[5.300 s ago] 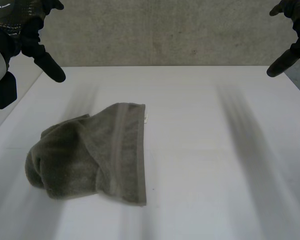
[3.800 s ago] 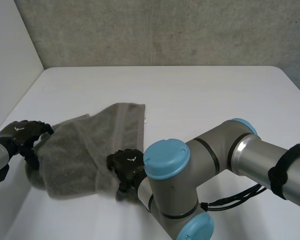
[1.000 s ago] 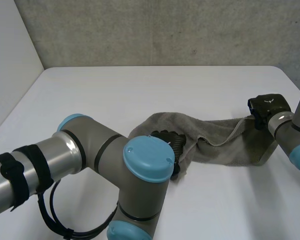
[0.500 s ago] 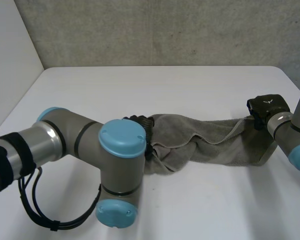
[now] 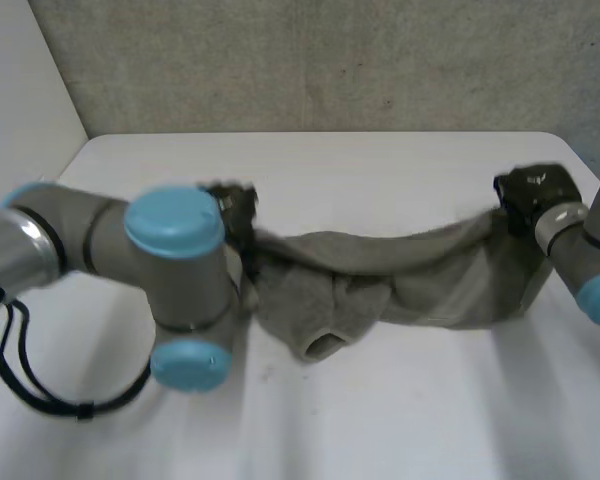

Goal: Fold the towel.

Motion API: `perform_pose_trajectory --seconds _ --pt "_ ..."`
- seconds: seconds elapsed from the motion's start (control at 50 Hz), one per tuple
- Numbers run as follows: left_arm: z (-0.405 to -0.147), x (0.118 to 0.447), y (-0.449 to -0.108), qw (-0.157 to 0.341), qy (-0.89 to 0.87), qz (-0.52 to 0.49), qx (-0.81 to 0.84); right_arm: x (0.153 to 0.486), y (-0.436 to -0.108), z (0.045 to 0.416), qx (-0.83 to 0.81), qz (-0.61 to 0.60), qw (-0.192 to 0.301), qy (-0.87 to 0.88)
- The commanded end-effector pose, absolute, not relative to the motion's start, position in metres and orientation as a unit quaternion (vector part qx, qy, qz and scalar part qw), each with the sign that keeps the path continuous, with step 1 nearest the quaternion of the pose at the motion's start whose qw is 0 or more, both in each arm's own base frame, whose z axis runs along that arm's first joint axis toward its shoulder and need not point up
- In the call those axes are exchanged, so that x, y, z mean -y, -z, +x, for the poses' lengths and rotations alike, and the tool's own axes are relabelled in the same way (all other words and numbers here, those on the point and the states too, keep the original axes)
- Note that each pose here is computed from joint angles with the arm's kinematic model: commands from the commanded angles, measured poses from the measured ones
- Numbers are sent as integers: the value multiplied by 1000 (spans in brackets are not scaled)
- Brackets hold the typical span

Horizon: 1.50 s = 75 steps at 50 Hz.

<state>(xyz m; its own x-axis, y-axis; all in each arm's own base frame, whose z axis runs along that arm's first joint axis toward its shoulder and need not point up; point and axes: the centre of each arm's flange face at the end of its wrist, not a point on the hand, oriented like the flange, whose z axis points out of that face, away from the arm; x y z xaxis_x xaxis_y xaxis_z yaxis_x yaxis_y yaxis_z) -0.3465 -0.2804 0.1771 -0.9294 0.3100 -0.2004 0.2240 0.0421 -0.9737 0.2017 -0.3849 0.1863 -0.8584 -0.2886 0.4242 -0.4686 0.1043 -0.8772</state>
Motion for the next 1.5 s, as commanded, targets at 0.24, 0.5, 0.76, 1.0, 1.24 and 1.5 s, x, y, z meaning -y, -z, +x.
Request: perform_pose_trajectory --seconds 0.24,0.5,0.76,1.0,1.24,1.5 --pt "-308 352 -445 41 -926 -62 371 393 -438 215 326 116 -28 -938" --pt "-280 345 -285 40 -764 -128 632 377 -319 226 575 222 -55 -785" --pt "-256 283 -119 44 -573 -221 788 312 -139 220 750 413 -17 -517" --pt "-241 281 -122 34 -572 -207 793 298 -155 199 761 388 -5 -519" --pt "-228 293 -115 8 -611 -196 767 299 -152 181 767 357 9 -533" --pt "-200 293 -129 -70 -615 -232 750 306 -152 169 769 341 24 -541"
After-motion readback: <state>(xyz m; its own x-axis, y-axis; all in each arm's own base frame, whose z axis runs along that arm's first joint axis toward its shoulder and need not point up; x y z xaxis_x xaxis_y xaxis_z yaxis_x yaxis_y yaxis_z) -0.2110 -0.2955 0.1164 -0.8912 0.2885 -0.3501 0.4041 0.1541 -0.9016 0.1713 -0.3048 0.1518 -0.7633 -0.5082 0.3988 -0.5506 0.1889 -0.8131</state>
